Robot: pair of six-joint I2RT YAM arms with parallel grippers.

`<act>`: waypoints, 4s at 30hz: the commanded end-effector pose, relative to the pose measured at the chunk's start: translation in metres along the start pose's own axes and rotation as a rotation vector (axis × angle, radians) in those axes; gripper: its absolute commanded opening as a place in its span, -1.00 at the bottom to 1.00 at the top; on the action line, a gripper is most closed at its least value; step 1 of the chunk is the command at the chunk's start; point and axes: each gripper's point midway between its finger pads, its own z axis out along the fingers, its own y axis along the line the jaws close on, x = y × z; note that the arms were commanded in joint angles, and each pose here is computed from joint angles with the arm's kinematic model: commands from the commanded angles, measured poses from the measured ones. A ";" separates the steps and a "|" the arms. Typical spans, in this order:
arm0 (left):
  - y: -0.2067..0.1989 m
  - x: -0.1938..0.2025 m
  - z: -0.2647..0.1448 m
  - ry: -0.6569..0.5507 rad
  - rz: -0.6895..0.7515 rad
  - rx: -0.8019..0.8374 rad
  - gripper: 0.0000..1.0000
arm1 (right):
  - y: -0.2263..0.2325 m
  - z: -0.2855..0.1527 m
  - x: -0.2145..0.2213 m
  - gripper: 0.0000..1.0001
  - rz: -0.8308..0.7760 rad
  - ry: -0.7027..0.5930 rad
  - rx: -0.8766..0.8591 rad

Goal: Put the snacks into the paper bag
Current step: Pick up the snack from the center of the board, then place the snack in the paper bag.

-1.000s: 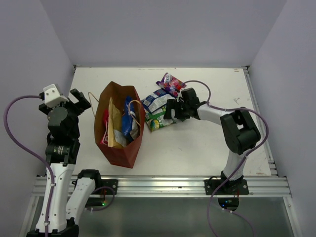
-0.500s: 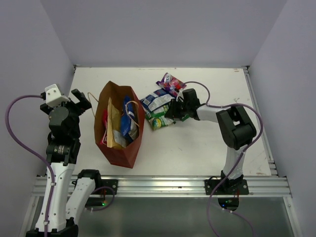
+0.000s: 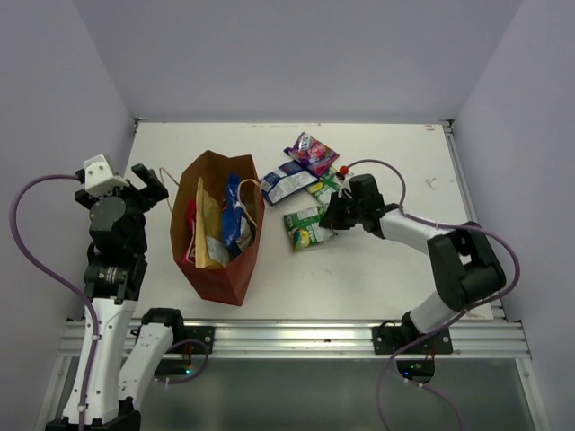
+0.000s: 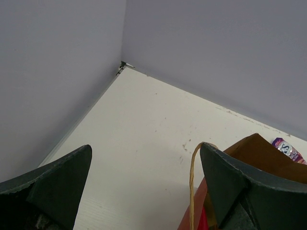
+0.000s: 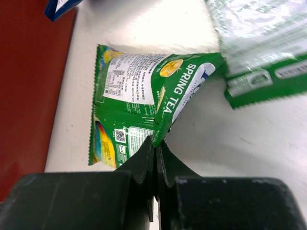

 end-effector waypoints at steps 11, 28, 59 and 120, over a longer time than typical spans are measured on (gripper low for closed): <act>-0.002 -0.012 -0.005 -0.068 -0.017 0.012 0.96 | 0.032 -0.143 -0.084 -1.00 -0.171 -0.314 0.171; -0.005 -0.011 -0.007 -0.077 -0.014 0.039 0.96 | 0.117 -0.233 -0.183 -1.00 -0.422 -0.539 0.067; -0.024 0.002 0.001 -0.027 0.024 0.129 0.95 | 0.331 -0.172 -0.240 -1.00 -0.968 -0.637 -0.260; -0.031 0.006 0.001 -0.011 0.030 0.171 0.93 | 0.245 -0.170 -0.212 0.76 -0.951 -0.614 0.261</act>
